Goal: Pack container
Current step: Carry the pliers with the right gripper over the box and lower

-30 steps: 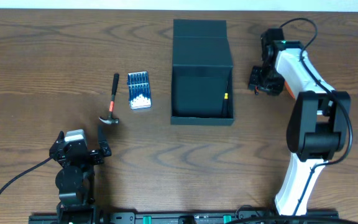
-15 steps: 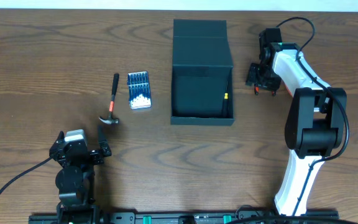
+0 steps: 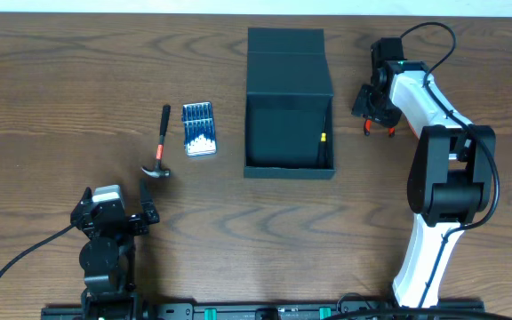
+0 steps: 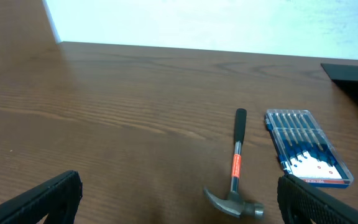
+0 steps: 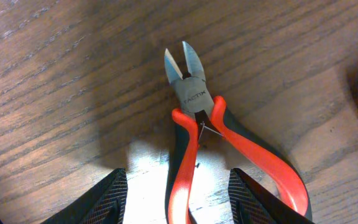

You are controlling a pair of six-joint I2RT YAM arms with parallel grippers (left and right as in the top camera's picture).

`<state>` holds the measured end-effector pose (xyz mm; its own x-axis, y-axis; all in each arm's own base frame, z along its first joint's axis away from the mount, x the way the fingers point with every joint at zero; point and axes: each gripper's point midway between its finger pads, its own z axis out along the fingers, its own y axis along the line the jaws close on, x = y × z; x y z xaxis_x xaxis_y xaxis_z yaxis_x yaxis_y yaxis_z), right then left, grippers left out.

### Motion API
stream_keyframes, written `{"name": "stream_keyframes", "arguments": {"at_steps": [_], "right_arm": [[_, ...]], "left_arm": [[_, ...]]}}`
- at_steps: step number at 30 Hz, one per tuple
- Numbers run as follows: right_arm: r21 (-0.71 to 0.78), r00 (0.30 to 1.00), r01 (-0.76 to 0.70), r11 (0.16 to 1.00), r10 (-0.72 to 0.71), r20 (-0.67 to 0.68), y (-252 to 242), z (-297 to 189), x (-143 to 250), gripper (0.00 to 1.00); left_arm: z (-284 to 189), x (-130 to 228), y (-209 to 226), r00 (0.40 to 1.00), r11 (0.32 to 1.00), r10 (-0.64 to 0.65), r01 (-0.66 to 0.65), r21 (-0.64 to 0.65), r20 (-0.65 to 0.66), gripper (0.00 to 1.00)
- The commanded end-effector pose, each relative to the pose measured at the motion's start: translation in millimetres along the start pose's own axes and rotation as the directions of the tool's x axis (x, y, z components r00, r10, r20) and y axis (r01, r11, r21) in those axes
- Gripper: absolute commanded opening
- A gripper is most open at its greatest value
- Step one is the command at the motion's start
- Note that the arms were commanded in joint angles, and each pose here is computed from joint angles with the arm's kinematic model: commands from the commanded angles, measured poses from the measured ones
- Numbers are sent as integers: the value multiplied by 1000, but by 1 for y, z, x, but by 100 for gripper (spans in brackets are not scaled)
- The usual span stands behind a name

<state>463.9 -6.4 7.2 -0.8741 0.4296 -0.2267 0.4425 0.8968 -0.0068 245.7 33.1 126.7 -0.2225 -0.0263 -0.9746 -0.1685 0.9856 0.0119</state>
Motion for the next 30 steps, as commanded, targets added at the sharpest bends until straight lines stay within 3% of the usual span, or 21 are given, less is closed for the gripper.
{"name": "stream_keyframes", "arguments": {"at_steps": [1,16,26,30], "right_arm": [[22,998,-56,998,56,-1,-1,6,2,53],[59,995,-61,996,65,-71,-5,36,20,55],[55,995,-61,997,65,-70,-5,36,19,43],[56,995,-61,997,65,-71,-5,36,19,32]], "left_arm": [[1,18,3,998,1000,13,-14,-20,-54,99],[1,18,3,998,1000,13,-14,-20,-54,99],[1,18,3,998,1000,13,-14,-19,-54,98],[1,18,3,998,1000,13,-14,-20,-54,98]]}}
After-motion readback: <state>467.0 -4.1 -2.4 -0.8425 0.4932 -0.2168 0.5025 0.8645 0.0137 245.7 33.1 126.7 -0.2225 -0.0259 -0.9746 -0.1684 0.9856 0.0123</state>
